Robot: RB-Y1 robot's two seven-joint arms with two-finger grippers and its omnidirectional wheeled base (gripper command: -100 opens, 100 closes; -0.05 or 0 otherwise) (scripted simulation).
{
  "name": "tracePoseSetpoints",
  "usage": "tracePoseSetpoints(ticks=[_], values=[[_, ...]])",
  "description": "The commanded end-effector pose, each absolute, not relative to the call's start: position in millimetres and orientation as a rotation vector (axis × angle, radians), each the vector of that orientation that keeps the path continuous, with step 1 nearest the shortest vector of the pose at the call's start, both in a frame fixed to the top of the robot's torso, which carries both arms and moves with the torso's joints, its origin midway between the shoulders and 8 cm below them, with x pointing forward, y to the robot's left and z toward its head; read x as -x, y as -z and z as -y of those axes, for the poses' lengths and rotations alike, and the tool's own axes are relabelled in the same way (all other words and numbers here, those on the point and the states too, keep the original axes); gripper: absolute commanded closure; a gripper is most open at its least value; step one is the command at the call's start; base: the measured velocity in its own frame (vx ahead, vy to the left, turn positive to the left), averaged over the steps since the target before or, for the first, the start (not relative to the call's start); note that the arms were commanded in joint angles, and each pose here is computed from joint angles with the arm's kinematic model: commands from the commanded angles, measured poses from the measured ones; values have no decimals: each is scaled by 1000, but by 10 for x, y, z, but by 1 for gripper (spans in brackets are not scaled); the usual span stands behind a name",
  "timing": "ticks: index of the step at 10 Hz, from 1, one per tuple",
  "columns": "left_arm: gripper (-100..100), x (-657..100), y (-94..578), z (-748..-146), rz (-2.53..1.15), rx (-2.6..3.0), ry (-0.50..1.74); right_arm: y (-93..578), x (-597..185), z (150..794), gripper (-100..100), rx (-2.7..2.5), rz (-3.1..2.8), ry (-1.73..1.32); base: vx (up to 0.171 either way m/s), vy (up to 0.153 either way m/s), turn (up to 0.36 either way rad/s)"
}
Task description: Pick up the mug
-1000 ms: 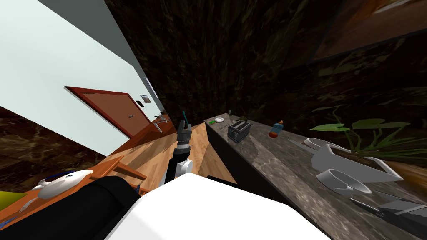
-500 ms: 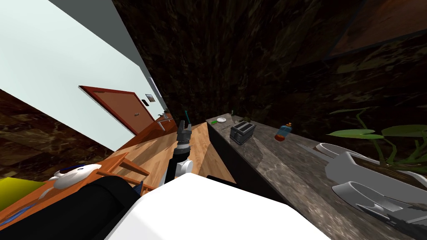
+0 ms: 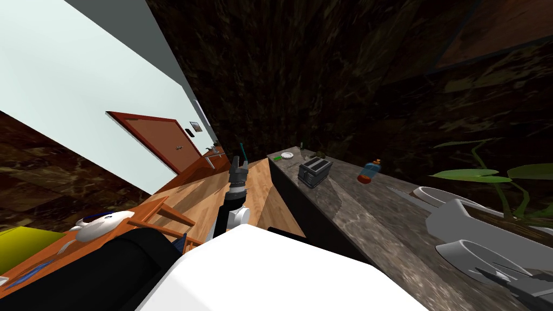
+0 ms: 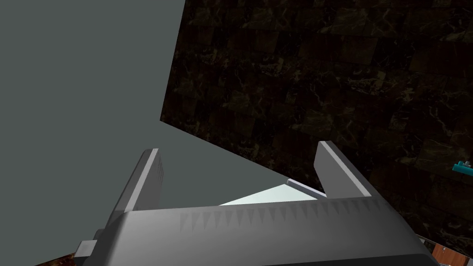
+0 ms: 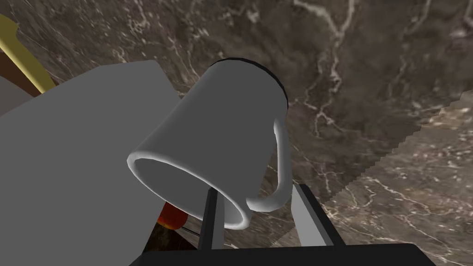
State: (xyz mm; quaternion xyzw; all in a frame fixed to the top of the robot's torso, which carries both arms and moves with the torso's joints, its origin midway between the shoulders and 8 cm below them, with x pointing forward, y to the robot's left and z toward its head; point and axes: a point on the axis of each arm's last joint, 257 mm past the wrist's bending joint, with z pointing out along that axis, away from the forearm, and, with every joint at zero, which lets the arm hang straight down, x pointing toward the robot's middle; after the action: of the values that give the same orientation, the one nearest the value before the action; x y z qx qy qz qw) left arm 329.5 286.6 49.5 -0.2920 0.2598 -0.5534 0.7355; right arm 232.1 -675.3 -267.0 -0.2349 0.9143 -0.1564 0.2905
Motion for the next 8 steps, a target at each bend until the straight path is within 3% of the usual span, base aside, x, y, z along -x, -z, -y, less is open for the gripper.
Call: tracePoseSetpoints(ticks=[1, 2, 3, 4, 7, 8], values=[[0, -3295, -495, -2866, -571, 642, 1216, 2670, -2321, 6753, 100, 627, -2439, 417, 0, 0, 0], [0, -3295, -495, -2866, -571, 642, 1216, 2669, -2321, 6754, 100, 626, -2439, 417, 0, 0, 0], [0, -3295, -495, -2866, -571, 642, 1216, 2669, -2322, 6754, 0, 626, -2438, 417, 0, 0, 0], [0, -3295, -495, -2866, -571, 642, 1216, 2577, -2434, 6721, 100, 643, -2431, 413, -8, 8, -137], [0, -3295, -495, -2866, -571, 642, 1216, 2524, -2494, 6720, 100, 657, -2428, 412, -27, 17, -76], [0, -3295, -495, -2866, -571, 642, 1216, 2516, -2504, 6716, 0, 656, -2427, 411, 0, 0, 0]])
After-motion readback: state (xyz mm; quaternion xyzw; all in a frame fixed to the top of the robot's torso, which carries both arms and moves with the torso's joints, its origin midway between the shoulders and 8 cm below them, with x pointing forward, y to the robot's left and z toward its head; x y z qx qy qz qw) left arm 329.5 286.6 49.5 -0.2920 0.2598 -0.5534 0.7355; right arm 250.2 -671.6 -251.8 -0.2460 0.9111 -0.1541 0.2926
